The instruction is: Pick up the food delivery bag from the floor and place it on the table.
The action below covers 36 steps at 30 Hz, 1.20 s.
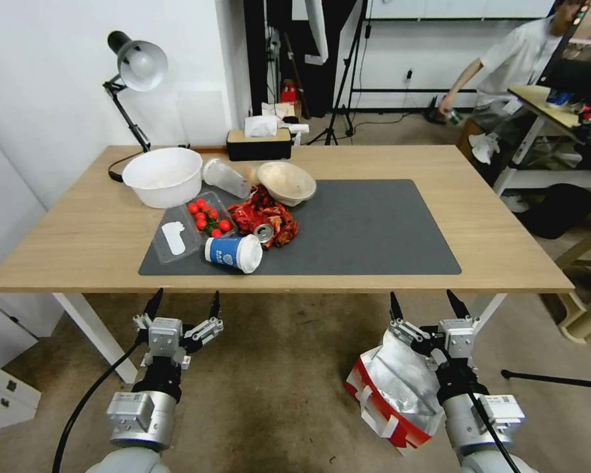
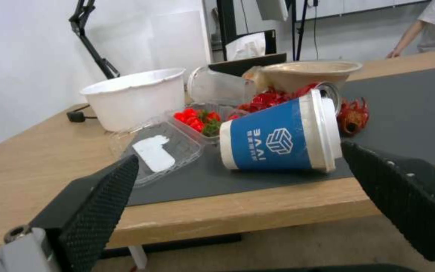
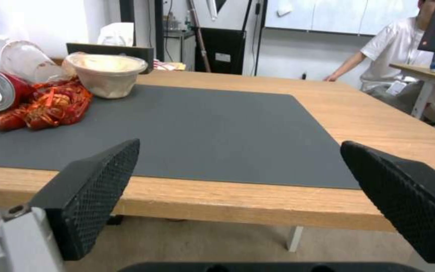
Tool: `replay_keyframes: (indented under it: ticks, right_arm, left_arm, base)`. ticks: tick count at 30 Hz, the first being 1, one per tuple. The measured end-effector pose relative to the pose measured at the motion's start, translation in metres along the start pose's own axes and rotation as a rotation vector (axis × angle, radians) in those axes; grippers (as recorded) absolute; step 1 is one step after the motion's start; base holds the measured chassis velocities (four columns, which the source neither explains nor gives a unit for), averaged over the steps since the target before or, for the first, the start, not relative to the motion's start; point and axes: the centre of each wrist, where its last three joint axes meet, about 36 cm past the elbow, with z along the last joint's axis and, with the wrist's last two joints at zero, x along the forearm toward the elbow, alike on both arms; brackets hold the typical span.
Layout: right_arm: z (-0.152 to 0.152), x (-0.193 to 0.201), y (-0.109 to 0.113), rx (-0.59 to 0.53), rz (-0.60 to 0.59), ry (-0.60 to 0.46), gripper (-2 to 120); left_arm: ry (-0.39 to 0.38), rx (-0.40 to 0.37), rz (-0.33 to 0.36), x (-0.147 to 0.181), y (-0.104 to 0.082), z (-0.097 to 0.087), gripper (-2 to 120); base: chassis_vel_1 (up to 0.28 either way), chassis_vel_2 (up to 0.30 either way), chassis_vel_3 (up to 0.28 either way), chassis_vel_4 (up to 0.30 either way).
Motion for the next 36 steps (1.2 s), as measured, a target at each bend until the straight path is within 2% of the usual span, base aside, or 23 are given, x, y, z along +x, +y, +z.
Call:
replay_keyframes:
  ticks: [16, 18, 23, 26, 27, 30, 33, 36]
  right_arm:
    - [-0.005, 0.001, 0.000, -0.003, -0.009, 0.023, 100]
    - [-0.016, 0.004, -0.001, -0.013, -0.027, 0.068, 100]
    - [-0.022, 0.005, -0.002, -0.019, -0.038, 0.091, 100]
    - [-0.041, 0.010, -0.005, -0.041, -0.072, 0.160, 100]
    - [-0.041, 0.010, -0.005, -0.041, -0.072, 0.160, 100]
    - [-0.060, 0.015, -0.010, -0.051, -0.082, 0.154, 100]
    - [-0.062, 0.015, -0.013, -0.044, -0.084, 0.150, 100]
    - [-0.063, 0.016, -0.017, -0.028, -0.091, 0.148, 100]
  left_arm:
    - [0.001, 0.009, -0.002, 0.000, -0.001, -0.001, 100]
    - [0.009, 0.040, -0.007, -0.002, -0.003, -0.006, 100]
    - [0.021, 0.080, -0.012, -0.003, -0.007, -0.011, 100]
    - [0.064, 0.190, -0.013, -0.005, -0.017, -0.029, 100]
    - [0.064, 0.190, -0.013, -0.005, -0.017, -0.029, 100]
    - [0.132, 0.295, 0.004, -0.005, -0.028, -0.048, 100]
    - [0.156, 0.327, 0.022, -0.004, -0.028, -0.057, 100]
    - [0.153, 0.296, 0.045, -0.003, -0.019, -0.062, 100]
  base:
    - [0.000, 0.000, 0.000, 0.000]
    - [0.000, 0.000, 0.000, 0.000]
    - [0.000, 0.000, 0.000, 0.000]
    - [0.000, 0.000, 0.000, 0.000]
    - [0.000, 0.000, 0.000, 0.000]
    - [0.000, 0.000, 0.000, 0.000]
    - [0.000, 0.000, 0.000, 0.000]
    - [0.000, 0.000, 0.000, 0.000]
